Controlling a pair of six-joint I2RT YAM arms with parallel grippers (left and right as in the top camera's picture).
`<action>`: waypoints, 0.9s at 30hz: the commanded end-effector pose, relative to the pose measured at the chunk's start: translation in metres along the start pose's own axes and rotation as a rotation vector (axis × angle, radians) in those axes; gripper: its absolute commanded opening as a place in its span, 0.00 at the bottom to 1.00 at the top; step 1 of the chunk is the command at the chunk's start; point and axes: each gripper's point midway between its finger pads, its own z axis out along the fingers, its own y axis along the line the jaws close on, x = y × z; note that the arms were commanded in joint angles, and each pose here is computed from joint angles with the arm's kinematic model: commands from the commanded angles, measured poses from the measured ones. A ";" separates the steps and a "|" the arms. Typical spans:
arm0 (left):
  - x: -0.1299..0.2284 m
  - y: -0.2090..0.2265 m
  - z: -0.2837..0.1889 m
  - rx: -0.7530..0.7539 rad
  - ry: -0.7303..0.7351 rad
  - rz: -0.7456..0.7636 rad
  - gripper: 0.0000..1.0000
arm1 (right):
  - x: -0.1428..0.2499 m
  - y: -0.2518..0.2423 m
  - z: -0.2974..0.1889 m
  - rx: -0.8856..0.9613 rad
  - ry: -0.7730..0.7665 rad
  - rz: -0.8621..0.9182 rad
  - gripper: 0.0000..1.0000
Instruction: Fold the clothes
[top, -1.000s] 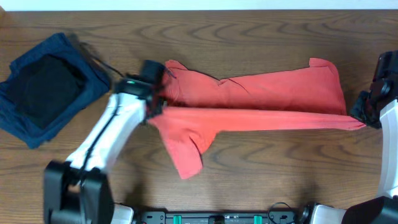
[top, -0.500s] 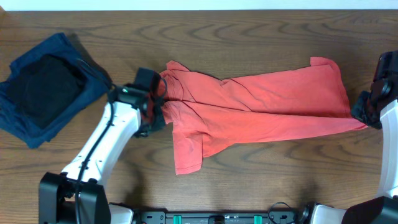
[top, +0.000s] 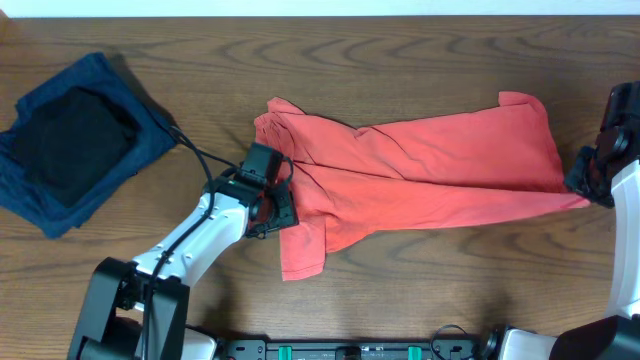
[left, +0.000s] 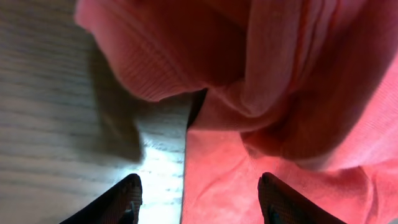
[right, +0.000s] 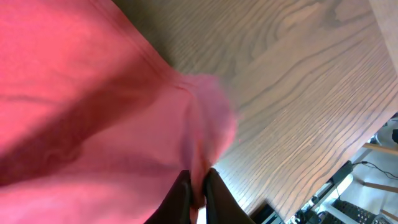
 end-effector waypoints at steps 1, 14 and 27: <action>0.003 -0.001 0.010 0.006 0.012 0.008 0.61 | -0.001 -0.007 -0.002 0.021 -0.011 0.027 0.08; 0.012 -0.007 0.036 0.048 0.090 0.004 0.42 | -0.001 -0.007 -0.002 0.021 -0.011 0.026 0.09; 0.013 -0.005 0.036 0.043 0.094 0.075 0.06 | 0.015 -0.010 0.001 0.038 0.051 0.035 0.23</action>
